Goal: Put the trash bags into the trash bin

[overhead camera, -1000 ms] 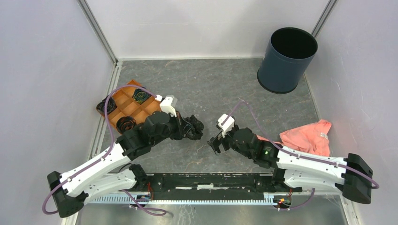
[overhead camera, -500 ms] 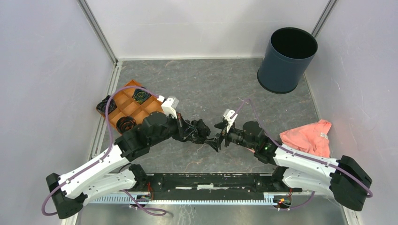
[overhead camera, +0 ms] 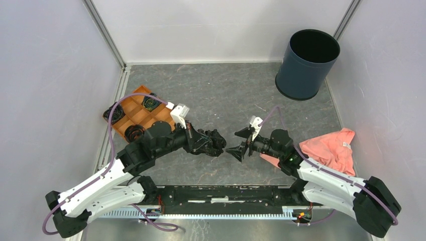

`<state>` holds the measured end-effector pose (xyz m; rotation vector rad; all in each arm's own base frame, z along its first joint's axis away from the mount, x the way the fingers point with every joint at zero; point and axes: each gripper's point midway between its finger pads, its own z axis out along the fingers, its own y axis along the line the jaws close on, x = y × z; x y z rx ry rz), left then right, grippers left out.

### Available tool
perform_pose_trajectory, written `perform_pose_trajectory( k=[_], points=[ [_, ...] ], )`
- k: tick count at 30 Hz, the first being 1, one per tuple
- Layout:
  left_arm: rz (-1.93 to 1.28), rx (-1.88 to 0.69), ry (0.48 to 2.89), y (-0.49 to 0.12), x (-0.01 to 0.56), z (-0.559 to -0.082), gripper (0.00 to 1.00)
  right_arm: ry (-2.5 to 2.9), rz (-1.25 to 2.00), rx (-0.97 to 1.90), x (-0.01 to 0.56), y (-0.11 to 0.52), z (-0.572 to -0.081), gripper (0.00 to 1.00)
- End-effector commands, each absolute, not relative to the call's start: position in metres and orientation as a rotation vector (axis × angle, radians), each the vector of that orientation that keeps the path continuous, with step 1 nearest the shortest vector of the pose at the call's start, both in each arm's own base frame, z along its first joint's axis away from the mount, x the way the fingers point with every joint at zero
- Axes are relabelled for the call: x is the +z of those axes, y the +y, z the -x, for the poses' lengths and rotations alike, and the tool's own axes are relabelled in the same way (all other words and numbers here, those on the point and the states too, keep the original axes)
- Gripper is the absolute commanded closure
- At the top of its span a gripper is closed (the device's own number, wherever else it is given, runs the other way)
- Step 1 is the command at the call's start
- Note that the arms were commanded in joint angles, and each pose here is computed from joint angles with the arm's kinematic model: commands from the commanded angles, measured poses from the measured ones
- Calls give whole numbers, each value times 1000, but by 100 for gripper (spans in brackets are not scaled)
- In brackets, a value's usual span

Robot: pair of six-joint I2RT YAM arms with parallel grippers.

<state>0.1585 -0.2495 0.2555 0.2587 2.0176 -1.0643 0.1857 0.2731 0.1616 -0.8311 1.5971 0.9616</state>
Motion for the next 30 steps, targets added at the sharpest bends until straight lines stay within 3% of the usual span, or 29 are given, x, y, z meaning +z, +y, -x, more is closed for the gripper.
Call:
perform_pose_trajectory(
  k=[1, 8, 11, 12, 15, 17, 24, 27, 30],
  points=[
    [-360, -1144, 1905, -260, 283, -153, 98, 1546, 899, 1073, 171, 289, -178, 2],
    [-409, -1286, 1848, -275, 296, -141, 98, 1495, 899, 1212, 187, 314, -180, 2],
    [-410, -1301, 1848, -277, 294, -140, 98, 1464, 870, 1239, 194, 317, -182, 15],
    [-410, -1295, 1854, -276, 292, -140, 98, 1455, 856, 1237, 196, 317, -183, 23],
    [-375, -1225, 1866, -267, 291, -147, 98, 1511, 762, 1126, 192, 308, -203, 83],
    [-277, -1140, 1843, -250, 299, -159, 98, 1583, 674, 1012, 181, 293, -219, 100],
    [18, -884, 1773, -186, 312, -185, 98, 1795, 571, 905, 131, 261, -214, 97],
    [5, -903, 1783, -192, 308, -184, 98, 1852, 658, 940, 116, 264, -199, 77],
    [-24, -924, 1819, -205, 301, -186, 98, 1907, 759, 874, 113, 261, -198, 41]
  ],
)
